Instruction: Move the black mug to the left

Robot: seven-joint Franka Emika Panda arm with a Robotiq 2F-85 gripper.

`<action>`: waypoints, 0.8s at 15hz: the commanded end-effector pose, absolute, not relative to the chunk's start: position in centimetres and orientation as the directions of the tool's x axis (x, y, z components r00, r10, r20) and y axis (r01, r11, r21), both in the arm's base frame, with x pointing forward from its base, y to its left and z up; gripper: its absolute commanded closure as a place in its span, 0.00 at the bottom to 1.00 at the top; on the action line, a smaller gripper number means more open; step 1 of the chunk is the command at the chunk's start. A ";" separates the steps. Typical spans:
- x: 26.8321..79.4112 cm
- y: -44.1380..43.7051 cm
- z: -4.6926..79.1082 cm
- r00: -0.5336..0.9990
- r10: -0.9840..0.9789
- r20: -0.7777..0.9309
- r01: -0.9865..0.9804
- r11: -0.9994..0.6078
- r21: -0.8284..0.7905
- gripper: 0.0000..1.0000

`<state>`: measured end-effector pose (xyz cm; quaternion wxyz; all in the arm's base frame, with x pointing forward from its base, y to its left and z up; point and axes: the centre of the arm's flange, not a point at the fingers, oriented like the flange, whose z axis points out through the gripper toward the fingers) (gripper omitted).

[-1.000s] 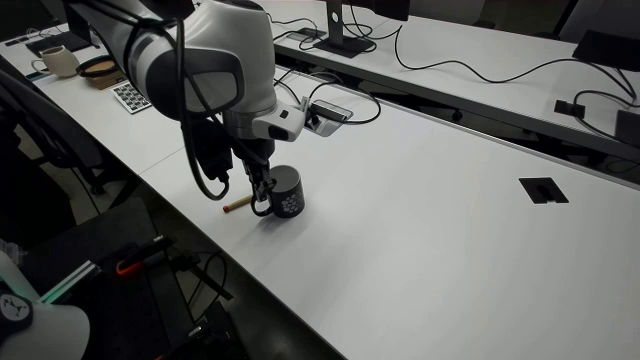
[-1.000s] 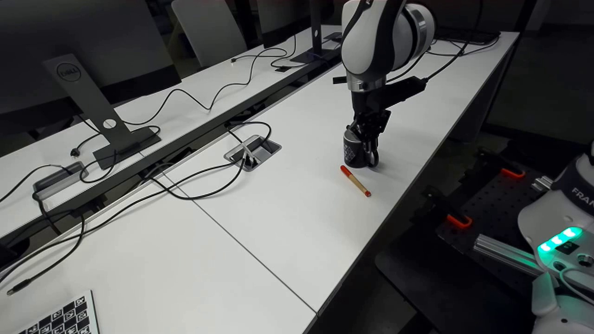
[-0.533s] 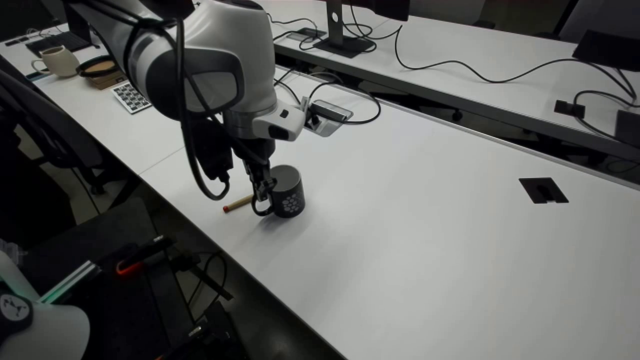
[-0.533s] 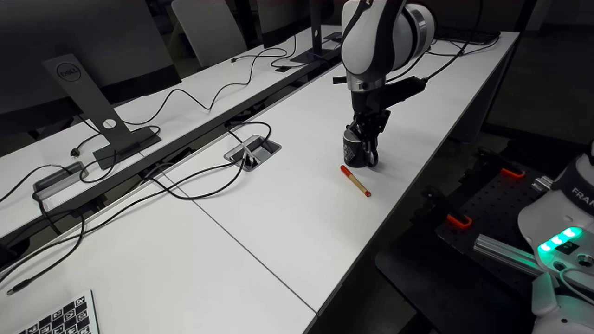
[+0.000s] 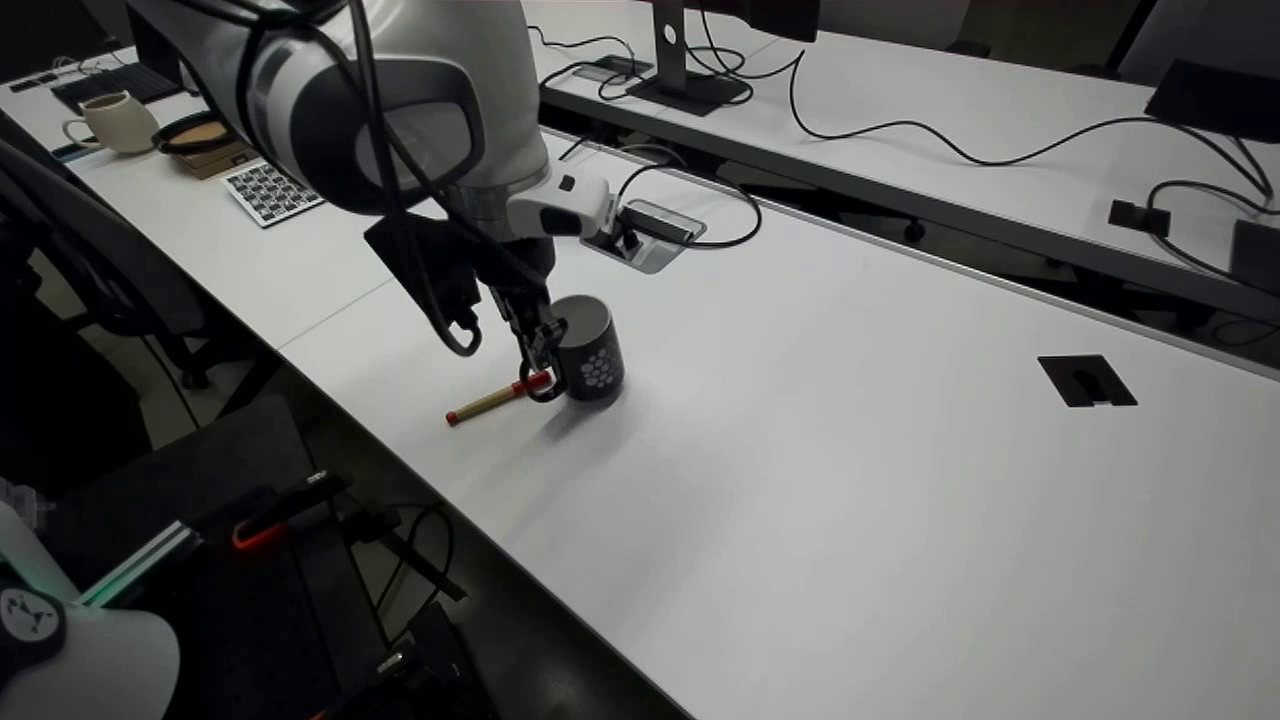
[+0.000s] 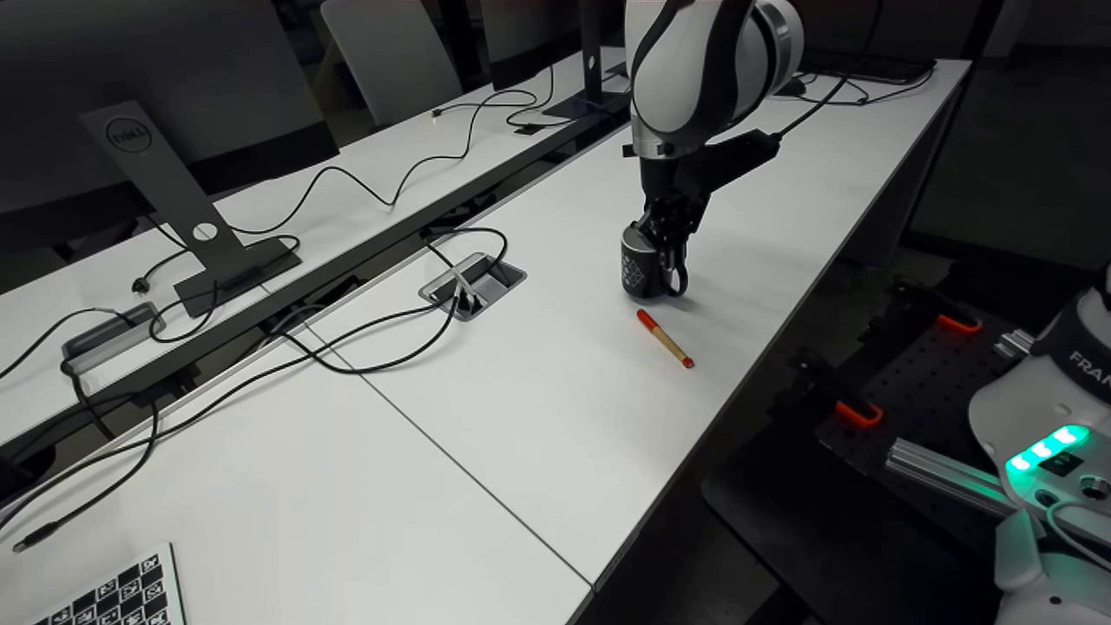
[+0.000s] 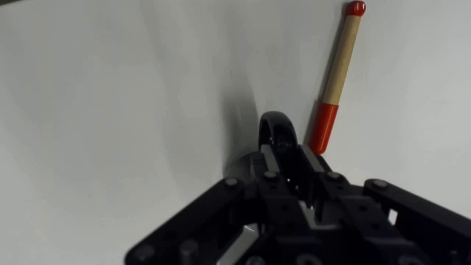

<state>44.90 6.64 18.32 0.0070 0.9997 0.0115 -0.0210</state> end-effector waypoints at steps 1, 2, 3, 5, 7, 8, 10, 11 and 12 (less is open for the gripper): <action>45.6 8.3 21.9 0.992 0.115 0.041 0.113 -0.992 0.048 0.96; 45.9 8.9 22.6 0.987 0.152 0.056 0.149 -0.987 0.059 0.96; 46.1 9.5 23.3 0.980 0.188 0.068 0.183 -0.981 0.069 0.96; 46.5 11.2 24.4 0.960 0.267 0.087 0.259 -0.961 0.099 0.96; 46.9 13.0 25.1 0.934 0.346 0.093 0.334 -0.934 0.125 0.96; 47.1 14.2 25.1 0.918 0.387 0.090 0.374 -0.918 0.135 0.96; 47.3 16.5 25.0 0.884 0.460 0.082 0.446 -0.883 0.149 0.96; 47.3 17.4 25.1 0.865 0.495 0.077 0.480 -0.864 0.153 0.96; 47.4 18.9 24.8 0.843 0.534 0.072 0.520 -0.841 0.151 0.96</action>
